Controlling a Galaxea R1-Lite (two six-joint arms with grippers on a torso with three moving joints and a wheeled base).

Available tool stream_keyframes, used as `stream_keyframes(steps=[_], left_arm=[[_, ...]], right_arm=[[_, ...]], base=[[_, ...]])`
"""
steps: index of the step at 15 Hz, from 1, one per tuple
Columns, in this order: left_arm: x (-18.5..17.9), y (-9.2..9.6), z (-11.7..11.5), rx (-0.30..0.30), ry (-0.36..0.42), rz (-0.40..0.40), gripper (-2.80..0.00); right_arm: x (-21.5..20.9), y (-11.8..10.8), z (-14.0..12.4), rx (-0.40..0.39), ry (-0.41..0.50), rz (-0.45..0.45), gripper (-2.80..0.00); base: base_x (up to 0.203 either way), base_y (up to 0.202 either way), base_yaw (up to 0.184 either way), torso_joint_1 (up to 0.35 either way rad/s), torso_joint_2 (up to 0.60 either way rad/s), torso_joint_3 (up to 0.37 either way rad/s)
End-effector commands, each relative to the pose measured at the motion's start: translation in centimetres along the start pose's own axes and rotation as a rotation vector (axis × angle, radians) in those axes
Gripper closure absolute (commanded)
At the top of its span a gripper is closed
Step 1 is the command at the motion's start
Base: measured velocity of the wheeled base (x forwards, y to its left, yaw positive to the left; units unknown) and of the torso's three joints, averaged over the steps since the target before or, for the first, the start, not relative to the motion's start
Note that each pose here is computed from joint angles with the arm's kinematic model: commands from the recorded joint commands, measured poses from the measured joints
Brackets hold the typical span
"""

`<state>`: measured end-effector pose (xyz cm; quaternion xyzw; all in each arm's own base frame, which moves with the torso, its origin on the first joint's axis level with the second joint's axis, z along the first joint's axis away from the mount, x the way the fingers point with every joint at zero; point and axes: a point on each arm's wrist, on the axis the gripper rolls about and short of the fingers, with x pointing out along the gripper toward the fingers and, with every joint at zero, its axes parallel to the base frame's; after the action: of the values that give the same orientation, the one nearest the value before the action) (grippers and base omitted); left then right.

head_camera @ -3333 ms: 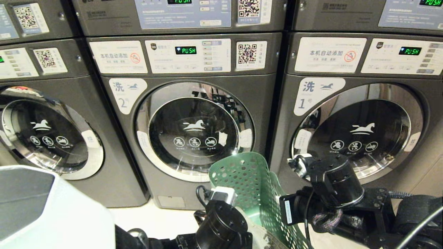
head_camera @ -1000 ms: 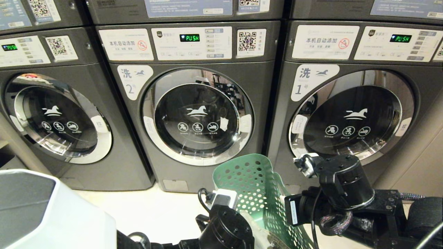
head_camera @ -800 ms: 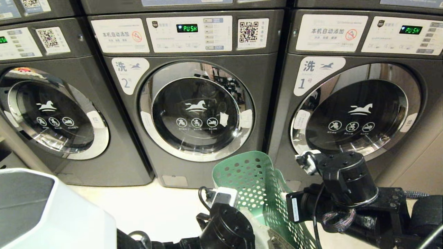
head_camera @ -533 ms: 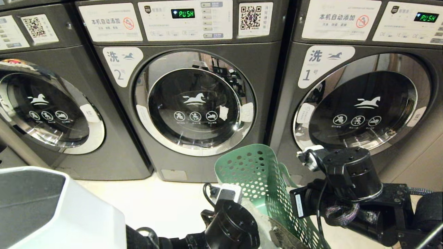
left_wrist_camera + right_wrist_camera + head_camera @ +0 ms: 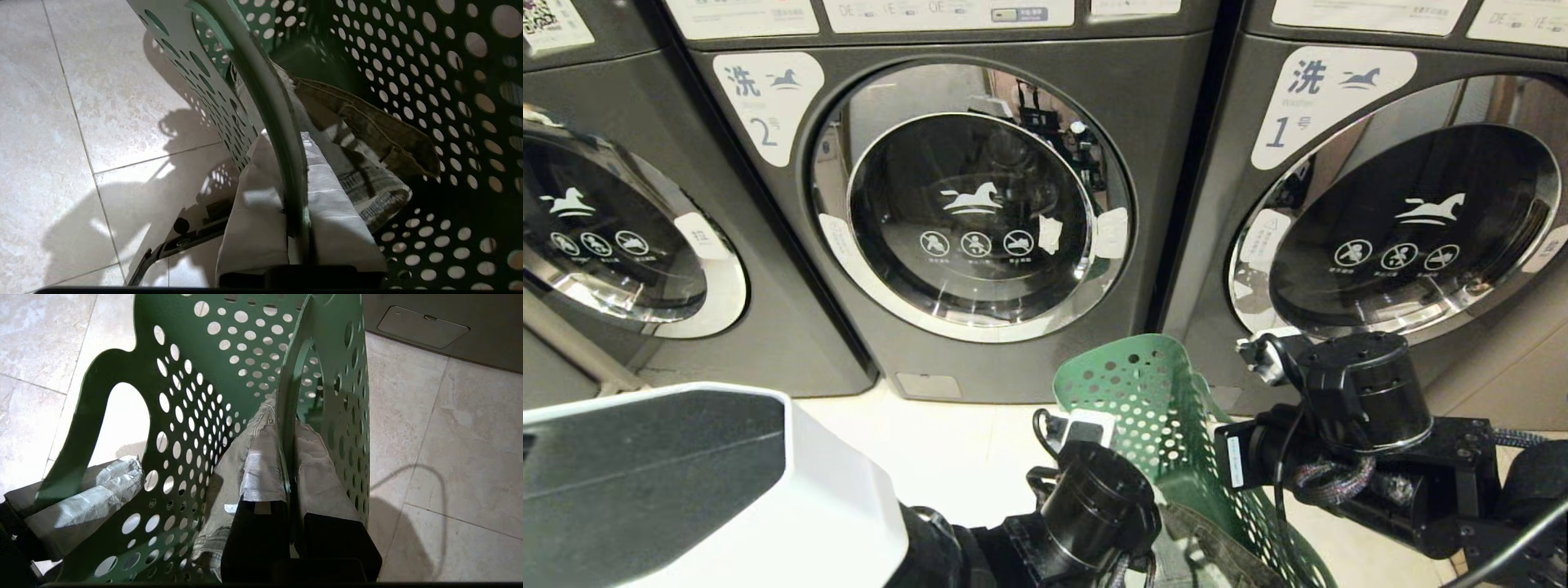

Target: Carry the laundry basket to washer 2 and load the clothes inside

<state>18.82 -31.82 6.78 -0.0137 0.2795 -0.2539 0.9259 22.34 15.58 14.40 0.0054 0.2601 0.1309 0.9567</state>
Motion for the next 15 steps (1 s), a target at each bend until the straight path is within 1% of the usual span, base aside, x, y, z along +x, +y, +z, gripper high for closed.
stream_keyframes(steps=[1, 9, 13, 15], left_arm=[[1.2, 0.0, -0.2, 0.002, 0.004, 0.012, 0.0], [2.3, -0.7, 0.5, -0.001, -0.019, 0.003, 0.0], [3.0, -0.5, 0.7, -0.007, -0.023, 0.009, 0.0], [3.1, -0.6, 1.0, -0.005, -0.038, 0.006, 0.0]], right_arm=[[0.2, -0.2, 0.0, 0.005, 0.002, -0.014, 0.0], [0.4, -0.8, 0.1, 0.015, 0.002, -0.033, 0.0], [0.4, -1.0, 0.2, 0.02, -0.001, -0.039, 0.0], [0.5, -1.0, 0.6, 0.026, -0.013, -0.043, 0.0]], base=[[0.0, 0.0, 0.0, 0.007, 0.01, -0.183], [0.0, 0.0, 0.0, 0.002, 0.0, -0.195], [0.0, 0.0, 0.0, 0.003, 0.0, -0.197], [0.0, 0.0, 0.0, 0.002, 0.0, -0.146]])
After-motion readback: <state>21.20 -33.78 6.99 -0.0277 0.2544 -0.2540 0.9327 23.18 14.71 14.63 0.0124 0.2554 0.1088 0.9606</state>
